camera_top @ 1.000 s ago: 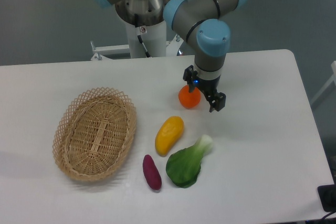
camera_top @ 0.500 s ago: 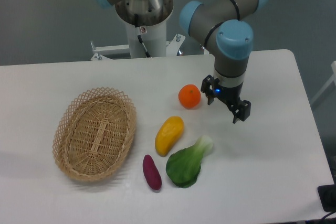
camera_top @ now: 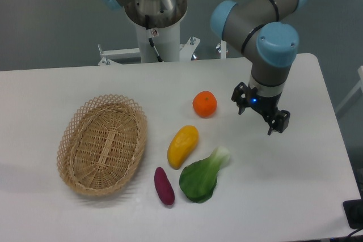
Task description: Place the orange on the table
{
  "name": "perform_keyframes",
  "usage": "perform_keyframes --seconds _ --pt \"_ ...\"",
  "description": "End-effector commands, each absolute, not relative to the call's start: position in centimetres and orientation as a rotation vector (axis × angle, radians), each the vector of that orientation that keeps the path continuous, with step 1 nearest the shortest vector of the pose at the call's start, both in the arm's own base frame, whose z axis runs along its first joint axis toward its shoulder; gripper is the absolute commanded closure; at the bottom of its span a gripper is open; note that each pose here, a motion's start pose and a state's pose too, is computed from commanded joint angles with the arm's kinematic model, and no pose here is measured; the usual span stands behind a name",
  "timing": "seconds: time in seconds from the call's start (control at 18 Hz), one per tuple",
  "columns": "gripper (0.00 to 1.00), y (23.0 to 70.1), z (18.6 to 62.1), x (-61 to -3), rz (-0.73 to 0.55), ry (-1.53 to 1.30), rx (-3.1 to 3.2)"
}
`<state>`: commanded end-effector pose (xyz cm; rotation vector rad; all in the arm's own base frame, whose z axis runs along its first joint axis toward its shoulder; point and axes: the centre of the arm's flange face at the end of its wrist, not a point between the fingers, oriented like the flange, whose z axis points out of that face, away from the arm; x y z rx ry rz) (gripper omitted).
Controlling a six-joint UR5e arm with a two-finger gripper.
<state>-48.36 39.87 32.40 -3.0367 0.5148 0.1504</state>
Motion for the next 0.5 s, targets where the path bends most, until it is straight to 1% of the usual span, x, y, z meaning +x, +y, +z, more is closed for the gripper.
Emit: perform_keyframes --seconds 0.5 --pt "0.00 39.78 31.76 -48.10 0.138 0.518 -3.046"
